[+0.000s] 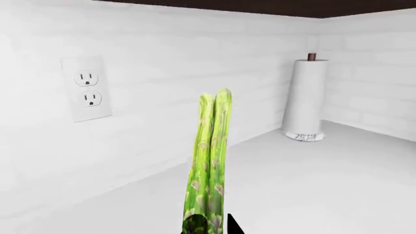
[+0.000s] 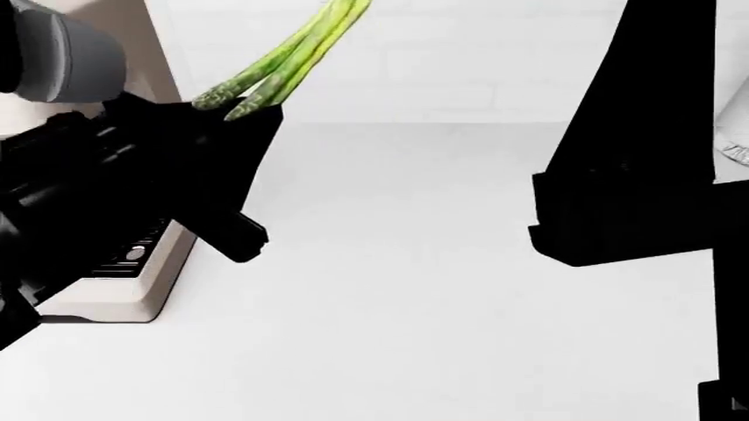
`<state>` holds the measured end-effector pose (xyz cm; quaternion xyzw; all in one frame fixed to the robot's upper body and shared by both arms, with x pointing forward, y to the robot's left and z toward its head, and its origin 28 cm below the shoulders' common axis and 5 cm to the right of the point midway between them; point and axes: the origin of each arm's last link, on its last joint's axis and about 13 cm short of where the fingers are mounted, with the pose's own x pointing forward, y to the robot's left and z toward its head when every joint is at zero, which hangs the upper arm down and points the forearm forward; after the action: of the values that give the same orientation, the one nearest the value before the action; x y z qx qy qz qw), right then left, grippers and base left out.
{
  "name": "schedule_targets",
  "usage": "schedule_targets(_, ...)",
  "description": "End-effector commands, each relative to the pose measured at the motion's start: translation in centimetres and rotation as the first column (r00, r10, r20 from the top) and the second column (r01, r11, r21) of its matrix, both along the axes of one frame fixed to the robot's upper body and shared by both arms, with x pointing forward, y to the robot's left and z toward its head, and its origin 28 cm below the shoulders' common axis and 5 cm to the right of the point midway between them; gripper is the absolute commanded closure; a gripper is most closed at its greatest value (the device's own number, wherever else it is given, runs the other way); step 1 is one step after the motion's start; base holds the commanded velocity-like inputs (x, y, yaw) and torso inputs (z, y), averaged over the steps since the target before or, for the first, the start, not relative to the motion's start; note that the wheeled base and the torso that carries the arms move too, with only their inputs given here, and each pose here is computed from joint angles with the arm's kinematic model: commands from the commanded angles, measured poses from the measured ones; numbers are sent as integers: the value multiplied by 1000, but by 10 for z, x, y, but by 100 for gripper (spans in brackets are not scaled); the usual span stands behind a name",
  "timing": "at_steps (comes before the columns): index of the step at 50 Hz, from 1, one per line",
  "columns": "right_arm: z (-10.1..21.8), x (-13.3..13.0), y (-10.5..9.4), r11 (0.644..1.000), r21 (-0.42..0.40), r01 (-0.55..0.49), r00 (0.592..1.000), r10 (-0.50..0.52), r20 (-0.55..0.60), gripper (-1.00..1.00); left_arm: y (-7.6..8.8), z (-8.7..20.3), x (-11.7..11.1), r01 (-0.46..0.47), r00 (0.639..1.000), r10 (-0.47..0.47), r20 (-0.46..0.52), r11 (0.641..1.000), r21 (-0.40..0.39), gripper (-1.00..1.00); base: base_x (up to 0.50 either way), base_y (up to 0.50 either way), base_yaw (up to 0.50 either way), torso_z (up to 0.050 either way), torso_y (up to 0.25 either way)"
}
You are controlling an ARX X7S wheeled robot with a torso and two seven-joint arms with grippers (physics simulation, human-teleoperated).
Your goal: Pick the brussel sprout, asparagus from the counter and place them in the cabinet. Then close the cabinet.
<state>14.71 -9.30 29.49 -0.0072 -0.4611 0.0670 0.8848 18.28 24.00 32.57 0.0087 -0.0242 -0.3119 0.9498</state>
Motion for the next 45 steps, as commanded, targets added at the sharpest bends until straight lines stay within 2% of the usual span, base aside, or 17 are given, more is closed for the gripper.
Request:
schedule_targets(1,-6,-5,-6,999,33,-23,1000,23,-9,-100,-2,44,-8,-34,992,34,118,999,6,100,0,0,0,0,0)
schedule_targets(11,-9,-5,-6,998,38,-46,999,47,-16,-100,-1,86,-13,-75,970,65,235,997,34,100,0,0,0,0,0)
schedule_targets(19,-11,-5,-7,998,44,-48,999,49,-20,-100,-5,125,-29,-105,948,84,307,993,50,100,0,0,0,0,0)
schedule_targets(29,-17,-6,-9,997,47,-63,997,64,-34,-100,-14,162,-44,-117,934,97,344,992,37,100,0,0,0,0,0)
schedule_targets(45,-16,3,-4,995,30,-95,993,97,-73,-100,-22,191,-27,-112,922,83,379,992,55,100,0,0,0,0,0)
